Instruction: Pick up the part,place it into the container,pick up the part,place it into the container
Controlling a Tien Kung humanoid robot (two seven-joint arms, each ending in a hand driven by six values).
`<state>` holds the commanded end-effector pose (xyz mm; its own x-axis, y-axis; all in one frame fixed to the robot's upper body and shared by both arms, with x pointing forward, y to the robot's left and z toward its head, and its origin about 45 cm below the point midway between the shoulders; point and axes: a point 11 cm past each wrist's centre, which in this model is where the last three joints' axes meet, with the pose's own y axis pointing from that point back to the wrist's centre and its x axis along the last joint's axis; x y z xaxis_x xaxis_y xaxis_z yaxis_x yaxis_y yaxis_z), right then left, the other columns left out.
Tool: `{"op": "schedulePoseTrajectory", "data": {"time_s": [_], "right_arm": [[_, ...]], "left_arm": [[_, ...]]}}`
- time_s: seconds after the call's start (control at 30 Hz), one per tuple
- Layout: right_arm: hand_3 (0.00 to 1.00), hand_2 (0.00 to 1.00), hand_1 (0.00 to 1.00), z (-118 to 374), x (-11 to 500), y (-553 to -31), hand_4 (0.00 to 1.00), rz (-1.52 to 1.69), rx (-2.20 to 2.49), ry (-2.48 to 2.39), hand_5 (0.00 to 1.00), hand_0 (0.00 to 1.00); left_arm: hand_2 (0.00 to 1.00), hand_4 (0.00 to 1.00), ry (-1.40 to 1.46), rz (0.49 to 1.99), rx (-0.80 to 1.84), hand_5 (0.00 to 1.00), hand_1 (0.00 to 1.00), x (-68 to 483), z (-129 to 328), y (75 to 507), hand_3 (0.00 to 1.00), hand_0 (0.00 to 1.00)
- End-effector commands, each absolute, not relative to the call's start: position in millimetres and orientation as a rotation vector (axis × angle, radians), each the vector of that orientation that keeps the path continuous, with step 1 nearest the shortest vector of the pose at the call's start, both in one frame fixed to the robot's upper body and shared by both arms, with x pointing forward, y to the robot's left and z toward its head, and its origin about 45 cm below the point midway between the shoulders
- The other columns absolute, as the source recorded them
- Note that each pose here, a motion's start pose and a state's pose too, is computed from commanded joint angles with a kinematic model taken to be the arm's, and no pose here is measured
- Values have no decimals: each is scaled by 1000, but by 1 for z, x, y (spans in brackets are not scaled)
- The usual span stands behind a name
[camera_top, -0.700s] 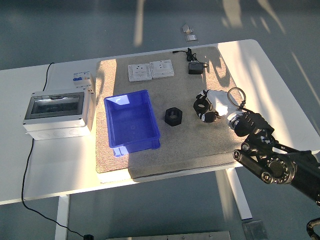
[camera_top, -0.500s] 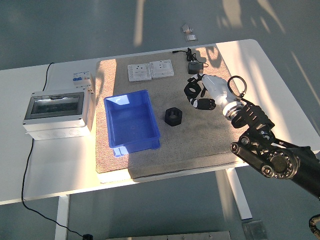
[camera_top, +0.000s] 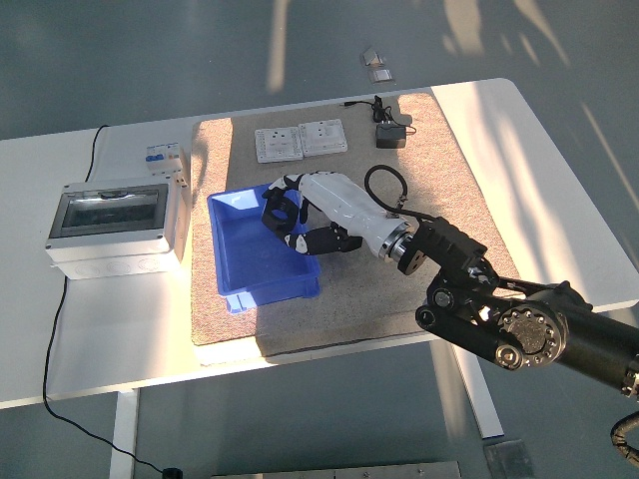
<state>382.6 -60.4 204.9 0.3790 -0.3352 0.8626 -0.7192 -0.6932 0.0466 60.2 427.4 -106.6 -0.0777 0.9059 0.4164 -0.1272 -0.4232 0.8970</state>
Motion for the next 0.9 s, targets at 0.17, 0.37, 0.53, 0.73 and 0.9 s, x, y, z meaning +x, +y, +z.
{"op": "schedulePoseTrajectory", "data": {"time_s": [0.17, 0.37, 0.53, 0.73, 0.9], "right_arm": [[701, 814, 844, 197, 379, -58, 365, 1245, 2222, -868, 4, 998], [723, 856, 914, 191, 374, -55, 374, 1238, 2223, -823, 27, 998], [723, 856, 914, 187, 376, -56, 374, 1211, 2199, -796, 27, 998], [749, 882, 954, 186, 378, -58, 415, 1203, 2176, -783, 132, 998], [754, 891, 958, 186, 379, -59, 441, 1206, 2161, -784, 213, 998]], "left_arm": [[640, 761, 898, 1622, 1384, 854, 657, 59, -106, 428, 754, 672], [639, 762, 897, 1622, 1385, 854, 657, 58, -106, 429, 754, 672], [639, 762, 896, 1625, 1384, 854, 657, 59, -106, 429, 754, 672], [639, 765, 895, 1627, 1382, 853, 657, 60, -106, 429, 754, 672], [639, 766, 894, 1628, 1382, 853, 657, 61, -106, 430, 754, 671]]}}
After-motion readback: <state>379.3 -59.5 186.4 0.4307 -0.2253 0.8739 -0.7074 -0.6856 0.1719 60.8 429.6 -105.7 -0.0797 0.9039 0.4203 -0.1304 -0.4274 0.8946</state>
